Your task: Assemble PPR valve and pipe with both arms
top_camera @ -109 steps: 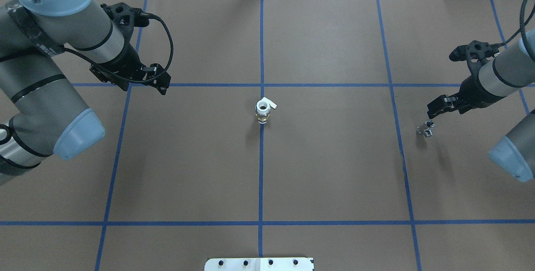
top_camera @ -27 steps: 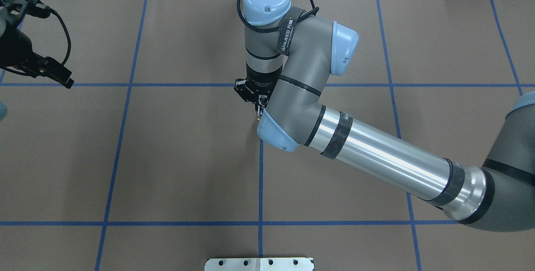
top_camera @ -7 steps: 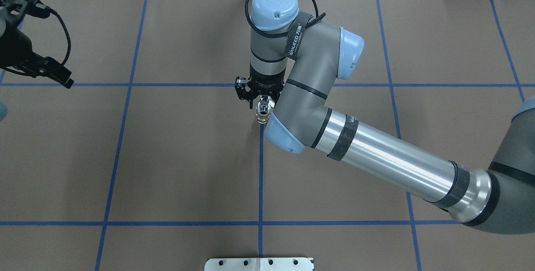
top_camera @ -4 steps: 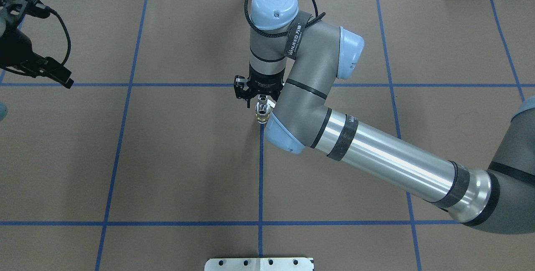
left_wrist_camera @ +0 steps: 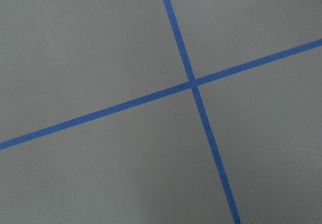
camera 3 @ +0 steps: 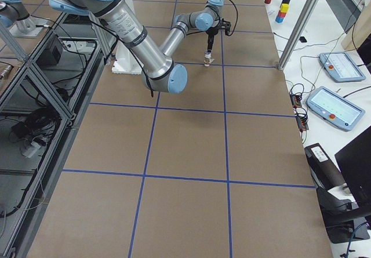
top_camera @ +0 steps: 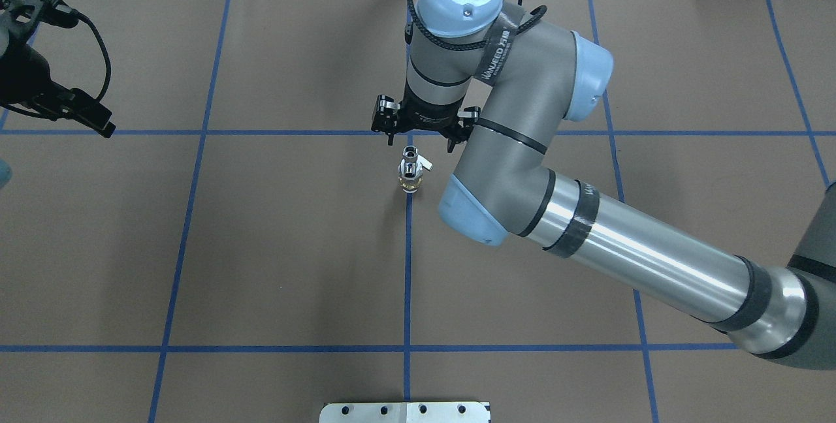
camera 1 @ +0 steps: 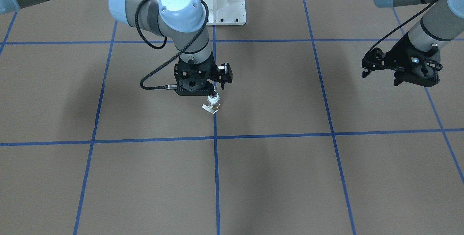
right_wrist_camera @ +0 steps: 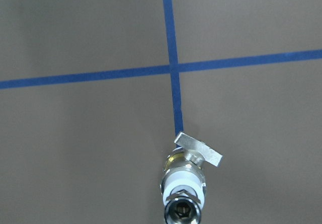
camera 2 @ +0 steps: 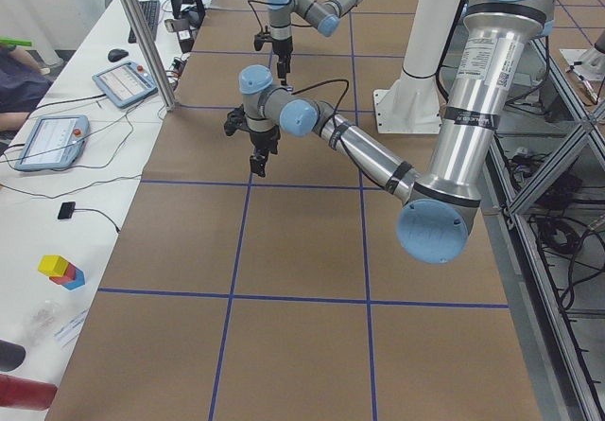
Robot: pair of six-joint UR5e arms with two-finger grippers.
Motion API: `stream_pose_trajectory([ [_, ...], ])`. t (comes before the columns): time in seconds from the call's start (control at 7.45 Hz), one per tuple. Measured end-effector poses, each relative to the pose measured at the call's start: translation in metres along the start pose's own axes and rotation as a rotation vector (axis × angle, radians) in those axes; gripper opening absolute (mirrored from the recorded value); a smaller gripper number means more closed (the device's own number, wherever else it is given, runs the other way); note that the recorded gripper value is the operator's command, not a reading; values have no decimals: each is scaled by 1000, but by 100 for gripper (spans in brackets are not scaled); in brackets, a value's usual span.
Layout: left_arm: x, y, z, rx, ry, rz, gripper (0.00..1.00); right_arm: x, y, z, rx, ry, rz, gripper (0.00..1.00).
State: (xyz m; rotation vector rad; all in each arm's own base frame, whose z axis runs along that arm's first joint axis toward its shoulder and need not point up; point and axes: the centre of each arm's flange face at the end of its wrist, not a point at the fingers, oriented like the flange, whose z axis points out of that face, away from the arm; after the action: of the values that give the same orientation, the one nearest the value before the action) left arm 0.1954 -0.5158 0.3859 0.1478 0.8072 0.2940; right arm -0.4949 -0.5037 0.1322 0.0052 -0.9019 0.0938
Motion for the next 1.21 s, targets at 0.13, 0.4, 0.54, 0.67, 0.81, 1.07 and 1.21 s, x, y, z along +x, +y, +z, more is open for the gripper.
stream_pose_trajectory([
  [0.13, 0, 2, -3, 5, 0, 1, 100, 30, -2, -26, 38, -13, -4, 99],
  [0.4, -20, 5, -14, 24, -17, -1, 100, 99, -21, -67, 63, 70, -75, 99],
  [0.54, -50, 8, -26, 37, -38, 20, 100, 146, -35, -85, 51, 137, -147, 99],
  [0.67, -94, 15, -38, 44, -65, 37, 100, 208, -55, -102, 26, 183, -205, 99],
  [0.81, -149, 24, -49, 46, -93, 38, 100, 282, -75, -118, -6, 208, -263, 99],
  [1.07, -257, 63, -60, 30, -114, 12, 100, 454, -93, -151, -64, 234, -318, 100],
  [1.21, -288, 86, -60, 22, -113, -6, 100, 526, -88, -164, -83, 233, -302, 99],
])
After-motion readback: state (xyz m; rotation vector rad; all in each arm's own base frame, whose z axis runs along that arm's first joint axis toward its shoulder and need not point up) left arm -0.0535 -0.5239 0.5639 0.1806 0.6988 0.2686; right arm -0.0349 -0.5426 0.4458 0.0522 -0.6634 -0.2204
